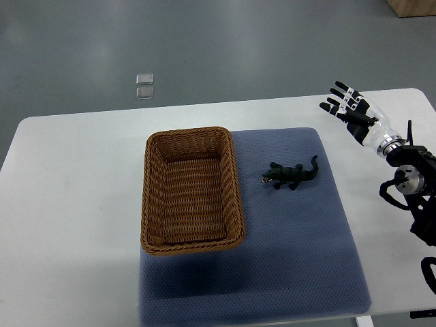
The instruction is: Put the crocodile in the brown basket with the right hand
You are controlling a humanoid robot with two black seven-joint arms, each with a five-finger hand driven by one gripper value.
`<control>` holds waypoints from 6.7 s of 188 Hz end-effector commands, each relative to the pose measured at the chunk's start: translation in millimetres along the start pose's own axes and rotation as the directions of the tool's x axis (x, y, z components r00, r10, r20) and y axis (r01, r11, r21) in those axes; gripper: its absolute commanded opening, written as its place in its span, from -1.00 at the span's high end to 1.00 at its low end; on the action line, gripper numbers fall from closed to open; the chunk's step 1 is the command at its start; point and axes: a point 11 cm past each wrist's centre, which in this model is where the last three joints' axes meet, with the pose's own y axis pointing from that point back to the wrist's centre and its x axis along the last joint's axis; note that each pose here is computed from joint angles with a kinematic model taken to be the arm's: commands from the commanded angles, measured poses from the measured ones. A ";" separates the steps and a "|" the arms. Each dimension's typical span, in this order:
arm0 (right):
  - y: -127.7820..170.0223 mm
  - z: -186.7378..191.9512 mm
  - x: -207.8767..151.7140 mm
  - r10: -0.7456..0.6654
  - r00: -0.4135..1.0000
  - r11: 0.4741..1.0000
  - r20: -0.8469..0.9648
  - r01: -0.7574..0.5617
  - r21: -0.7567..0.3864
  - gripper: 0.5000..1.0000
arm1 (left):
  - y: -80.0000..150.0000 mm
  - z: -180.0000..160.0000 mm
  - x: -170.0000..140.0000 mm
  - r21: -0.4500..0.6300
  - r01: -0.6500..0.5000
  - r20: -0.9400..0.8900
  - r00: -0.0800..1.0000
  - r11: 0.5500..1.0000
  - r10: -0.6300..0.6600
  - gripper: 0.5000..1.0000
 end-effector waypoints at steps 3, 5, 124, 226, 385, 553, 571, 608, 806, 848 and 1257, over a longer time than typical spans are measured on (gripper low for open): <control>-0.3 -1.5 0.8 0.004 1.000 1.000 0.001 -0.004 0.004 -0.72 | 0.0 -0.5 0.0 0.001 0.000 0.000 1.000 1.000 0.000 -1.00; -0.4 -1.1 0.1 0.003 1.000 1.000 0.003 -0.003 0.004 -0.72 | 0.0 -0.5 0.0 0.001 0.000 0.000 1.000 1.000 0.000 -1.00; 0.0 -6.8 4.4 0.005 1.000 1.000 -0.010 -0.005 0.011 -0.73 | 0.0 0.4 0.1 -0.001 0.000 0.000 1.000 1.000 0.000 -1.00; -1.7 -27.5 -8.0 -0.138 0.990 0.990 -0.032 0.139 0.035 -0.71 | 0.0 0.4 0.1 -0.001 0.000 0.000 1.000 1.000 0.000 -1.00; 19.8 -60.8 -117.0 -0.596 0.002 0.690 -0.803 0.512 -0.512 -0.69 | 0.0 0.4 0.1 -0.001 0.000 0.000 1.000 1.000 0.000 -1.00; 32.8 -0.3 -116.3 -0.442 -0.466 0.635 -0.767 0.441 -0.634 -0.67 | 0.0 0.4 0.1 -0.001 0.000 0.000 1.000 1.000 0.000 -1.00; 34.1 4.8 -113.1 -0.433 -0.485 0.636 -0.760 0.434 -0.639 -0.67 | 0.0 0.4 0.1 -0.001 0.000 0.000 1.000 1.000 0.000 -1.00; 34.4 9.8 -115.3 -0.404 -0.499 0.640 -0.767 0.445 -0.627 -0.67 | 0.0 -0.5 0.0 0.001 0.000 0.000 1.000 1.000 0.000 -1.00; 25.0 18.9 -107.9 -0.314 -0.607 0.667 -0.730 0.407 -0.625 -0.25 | 0.0 0.4 0.1 -0.001 0.000 0.000 1.000 1.000 0.000 -1.00; 24.0 19.0 -106.2 -0.311 -0.615 0.670 -0.725 0.399 -0.626 -0.06 | 0.0 -0.5 0.0 0.001 0.000 0.000 1.000 1.000 0.000 -1.00; 32.6 0.8 -282.5 -0.091 -0.346 0.513 -0.934 0.787 -0.342 -0.69 | 0.0 0.4 0.1 -0.001 0.000 0.000 1.000 1.000 0.000 -1.00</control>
